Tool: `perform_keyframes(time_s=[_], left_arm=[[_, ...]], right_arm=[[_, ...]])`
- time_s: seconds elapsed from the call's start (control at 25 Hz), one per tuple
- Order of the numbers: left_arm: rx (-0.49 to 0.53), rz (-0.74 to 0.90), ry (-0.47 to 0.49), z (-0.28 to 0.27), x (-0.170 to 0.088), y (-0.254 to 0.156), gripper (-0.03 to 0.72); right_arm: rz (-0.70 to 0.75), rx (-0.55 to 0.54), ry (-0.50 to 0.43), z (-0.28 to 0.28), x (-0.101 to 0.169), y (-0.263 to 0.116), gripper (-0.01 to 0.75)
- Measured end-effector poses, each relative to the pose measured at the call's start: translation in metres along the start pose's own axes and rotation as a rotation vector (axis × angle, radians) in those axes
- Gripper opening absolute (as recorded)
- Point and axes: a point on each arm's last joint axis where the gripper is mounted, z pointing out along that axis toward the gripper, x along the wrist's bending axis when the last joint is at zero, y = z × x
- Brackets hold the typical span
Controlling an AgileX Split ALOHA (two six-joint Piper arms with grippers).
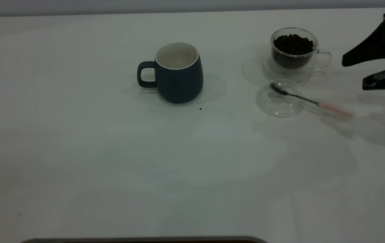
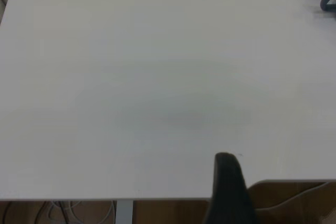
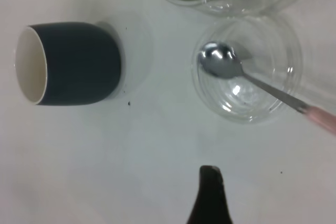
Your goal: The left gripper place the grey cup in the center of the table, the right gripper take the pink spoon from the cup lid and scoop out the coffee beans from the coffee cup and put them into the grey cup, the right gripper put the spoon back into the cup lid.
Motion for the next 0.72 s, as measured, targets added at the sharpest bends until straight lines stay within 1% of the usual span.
perform_keyframes(time_s=[0.16, 0.36, 0.56, 0.72], left_arm=[[0.000, 0.000, 0.000, 0.000, 0.000, 0.000, 0.567], [0.000, -0.001, 0.000, 0.000, 0.000, 0.000, 0.567], [0.000, -0.001, 0.000, 0.000, 0.000, 0.000, 0.567], [0.000, -0.001, 0.000, 0.000, 0.000, 0.000, 0.567]], right_arm=[[-0.004, -0.001, -0.011, 0.001, -0.001, 0.000, 0.617], [-0.035, -0.009, -0.013, -0.004, 0.004, 0.002, 0.603], [-0.125, -0.049, -0.017, -0.025, 0.022, 0.010, 0.600], [-0.209, -0.083, -0.026, -0.048, 0.042, 0.014, 0.600]])
